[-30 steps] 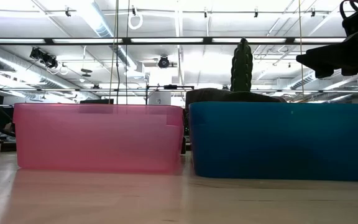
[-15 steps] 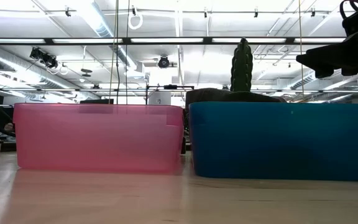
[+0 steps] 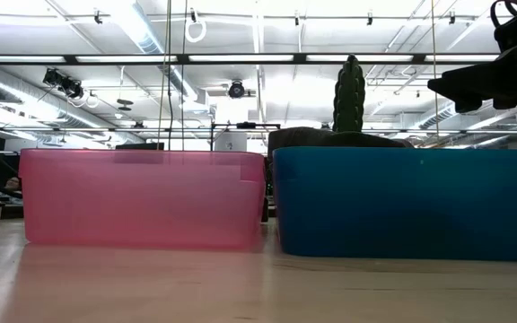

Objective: Pick & Place hat
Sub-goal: Put the bottom blue cap into the pink bin

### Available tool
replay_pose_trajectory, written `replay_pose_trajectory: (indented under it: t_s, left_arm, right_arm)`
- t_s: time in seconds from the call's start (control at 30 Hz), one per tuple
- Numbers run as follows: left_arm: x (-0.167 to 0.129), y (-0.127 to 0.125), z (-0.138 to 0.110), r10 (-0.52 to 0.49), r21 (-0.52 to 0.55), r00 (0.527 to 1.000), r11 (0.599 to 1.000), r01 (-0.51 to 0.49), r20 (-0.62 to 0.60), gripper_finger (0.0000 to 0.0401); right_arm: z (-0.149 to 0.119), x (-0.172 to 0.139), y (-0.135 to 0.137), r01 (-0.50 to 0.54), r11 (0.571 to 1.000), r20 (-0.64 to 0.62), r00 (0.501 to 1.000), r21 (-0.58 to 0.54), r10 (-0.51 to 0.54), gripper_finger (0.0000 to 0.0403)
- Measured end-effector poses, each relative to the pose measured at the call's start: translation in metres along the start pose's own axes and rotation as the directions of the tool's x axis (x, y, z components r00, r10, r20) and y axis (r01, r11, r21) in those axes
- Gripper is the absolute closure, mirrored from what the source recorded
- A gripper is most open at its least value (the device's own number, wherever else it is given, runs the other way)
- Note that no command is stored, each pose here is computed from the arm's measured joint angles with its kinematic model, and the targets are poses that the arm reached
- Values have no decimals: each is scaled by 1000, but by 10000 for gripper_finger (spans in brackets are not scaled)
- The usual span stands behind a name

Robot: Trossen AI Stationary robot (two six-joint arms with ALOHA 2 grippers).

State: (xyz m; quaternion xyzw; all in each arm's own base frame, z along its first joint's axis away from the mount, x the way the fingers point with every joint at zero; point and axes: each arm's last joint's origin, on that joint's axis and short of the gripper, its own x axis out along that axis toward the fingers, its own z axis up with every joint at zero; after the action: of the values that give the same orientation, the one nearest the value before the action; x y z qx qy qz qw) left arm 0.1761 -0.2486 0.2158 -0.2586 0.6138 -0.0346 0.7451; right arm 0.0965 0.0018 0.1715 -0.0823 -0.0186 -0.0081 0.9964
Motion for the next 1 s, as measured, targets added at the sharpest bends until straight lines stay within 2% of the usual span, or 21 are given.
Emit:
replay_pose_trajectory:
  t_s: [0.17,0.37,0.5,0.73,0.87,1.0]
  left_arm:
    - [-36,-19,30,-8,128,999,992,4,38,391]
    - [-77,-15,65,122,252,985,956,-149,122,392]
    - [-85,-4,93,141,353,972,914,-200,186,392]
    - [-96,33,141,207,426,949,856,-294,240,392]
    - [-103,53,163,231,414,937,850,-326,264,392]
    - [-99,67,178,224,429,949,851,-302,224,392]
  right_arm:
    - [0,0,0,2,1000,0,1000,0,-2,234]
    - [0,0,0,1,1000,0,1000,0,-1,234]
    - [0,0,0,1,1000,0,1000,0,-1,234]
    - [0,0,0,-2,1000,1,1000,0,2,234]
    - [0,0,0,-1,1000,0,1000,0,1,234]
    - [0,0,0,-2,1000,0,1000,0,2,234]
